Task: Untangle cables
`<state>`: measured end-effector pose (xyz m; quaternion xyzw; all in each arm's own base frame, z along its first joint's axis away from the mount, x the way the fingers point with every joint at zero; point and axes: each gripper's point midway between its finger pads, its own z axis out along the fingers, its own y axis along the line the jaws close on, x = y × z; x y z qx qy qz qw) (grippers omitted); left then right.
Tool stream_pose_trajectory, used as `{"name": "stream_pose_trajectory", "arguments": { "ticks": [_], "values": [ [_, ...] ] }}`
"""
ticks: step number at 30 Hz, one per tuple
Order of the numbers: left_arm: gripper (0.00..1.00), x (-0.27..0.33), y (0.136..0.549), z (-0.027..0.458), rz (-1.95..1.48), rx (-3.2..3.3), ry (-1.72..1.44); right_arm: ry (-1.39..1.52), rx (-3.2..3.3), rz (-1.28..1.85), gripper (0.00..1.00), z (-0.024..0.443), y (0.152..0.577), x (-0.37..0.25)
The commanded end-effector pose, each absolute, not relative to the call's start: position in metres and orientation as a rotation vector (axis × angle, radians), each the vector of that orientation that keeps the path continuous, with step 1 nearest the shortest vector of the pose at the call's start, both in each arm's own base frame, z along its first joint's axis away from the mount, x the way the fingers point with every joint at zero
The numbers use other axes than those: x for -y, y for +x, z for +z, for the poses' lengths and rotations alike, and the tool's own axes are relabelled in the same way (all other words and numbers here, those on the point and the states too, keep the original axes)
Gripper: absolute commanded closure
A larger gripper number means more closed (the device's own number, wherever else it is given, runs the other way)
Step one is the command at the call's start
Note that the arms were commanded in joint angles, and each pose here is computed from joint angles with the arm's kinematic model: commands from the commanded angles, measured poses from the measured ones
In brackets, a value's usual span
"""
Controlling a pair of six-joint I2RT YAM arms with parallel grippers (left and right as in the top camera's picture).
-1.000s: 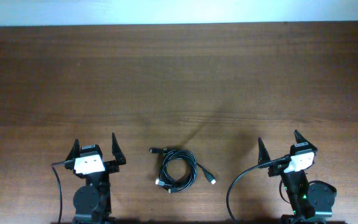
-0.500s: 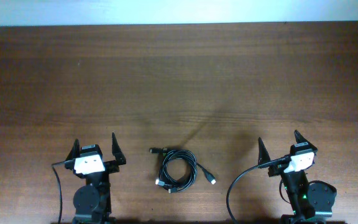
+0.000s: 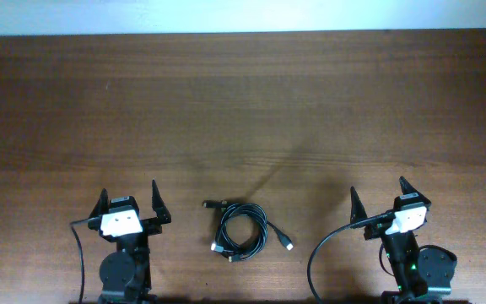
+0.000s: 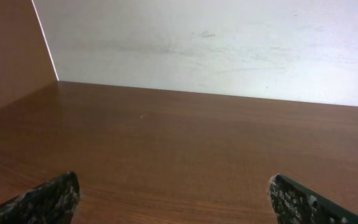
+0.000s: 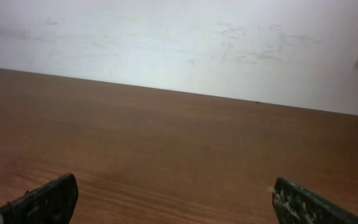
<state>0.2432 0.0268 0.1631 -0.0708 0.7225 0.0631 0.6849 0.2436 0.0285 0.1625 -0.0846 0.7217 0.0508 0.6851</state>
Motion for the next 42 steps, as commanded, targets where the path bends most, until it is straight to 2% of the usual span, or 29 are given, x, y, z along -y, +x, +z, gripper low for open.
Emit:
{"name": "stream_pose_trajectory", "arguments": {
  "ticks": [1,23,34,42],
  "values": [
    [0.01,-0.029,0.243,0.162,0.146,-1.618,-0.177,-0.189,-1.621,0.109,0.01,0.16,0.243,-0.029],
    [0.01,-0.018,0.244,0.163,0.094,-1.622,-0.129,-0.189,-1.621,0.109,0.01,0.16,0.243,-0.029],
    [0.01,0.012,0.233,0.203,-0.008,-1.766,0.058,-0.189,-1.621,0.109,0.01,0.16,0.243,-0.029],
    [0.01,0.054,0.253,0.235,-0.119,-1.905,0.393,-0.189,-1.621,0.109,0.01,0.16,0.243,-0.029]
  ]
}}
